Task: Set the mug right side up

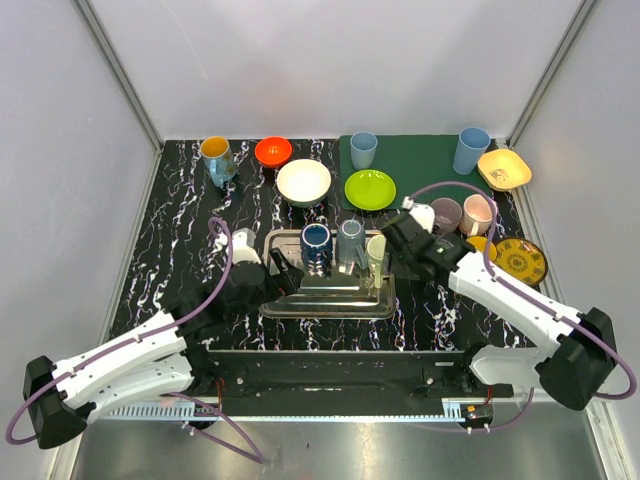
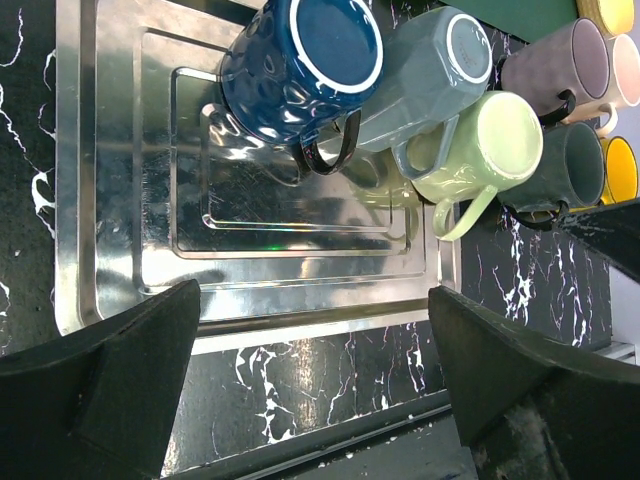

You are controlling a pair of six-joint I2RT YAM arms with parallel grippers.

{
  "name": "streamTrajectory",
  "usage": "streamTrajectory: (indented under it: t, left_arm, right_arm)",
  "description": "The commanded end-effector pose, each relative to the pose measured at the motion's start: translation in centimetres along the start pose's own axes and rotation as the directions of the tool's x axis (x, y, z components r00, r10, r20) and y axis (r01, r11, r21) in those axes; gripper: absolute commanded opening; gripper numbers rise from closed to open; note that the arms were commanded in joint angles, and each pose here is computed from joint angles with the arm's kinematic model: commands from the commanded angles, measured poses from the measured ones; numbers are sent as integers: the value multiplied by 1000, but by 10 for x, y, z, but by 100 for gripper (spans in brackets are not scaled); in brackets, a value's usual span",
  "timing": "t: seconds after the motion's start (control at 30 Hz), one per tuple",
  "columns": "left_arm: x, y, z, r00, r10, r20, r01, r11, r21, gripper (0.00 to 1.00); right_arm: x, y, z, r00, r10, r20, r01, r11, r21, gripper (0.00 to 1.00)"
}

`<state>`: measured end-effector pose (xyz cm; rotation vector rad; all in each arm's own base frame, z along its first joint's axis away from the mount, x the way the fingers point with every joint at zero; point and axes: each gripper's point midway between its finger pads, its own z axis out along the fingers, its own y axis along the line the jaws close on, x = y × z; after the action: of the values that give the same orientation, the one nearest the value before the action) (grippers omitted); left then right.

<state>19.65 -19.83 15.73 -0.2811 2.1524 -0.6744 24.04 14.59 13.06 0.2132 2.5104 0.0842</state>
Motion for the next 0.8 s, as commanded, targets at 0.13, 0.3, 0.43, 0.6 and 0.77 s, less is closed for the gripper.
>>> streamTrajectory:
  t: [0.13,0.3,0.43,0.6,0.77]
  left_arm:
    - [-1,-10,-1,1000,-22,-7,22,999,45,99]
    - [4,-8,-1,999,-32,-20,33,998,48,99]
    - [5,-6,-2,999,-27,-23,28,999,42,99]
    - [6,-2,-3,999,-25,-26,25,999,35,99]
    - [10,2,-4,999,-24,-36,25,999,32,99]
  right_arm:
    - [23,21,10,981,-192,-17,192,980,56,64]
    - [16,24,27,983,-181,14,178,977,120,63]
    - [7,33,39,985,-164,51,155,977,144,62]
    - [7,46,58,987,-160,35,151,973,176,62]
    - [3,54,63,991,-119,64,107,980,165,61]
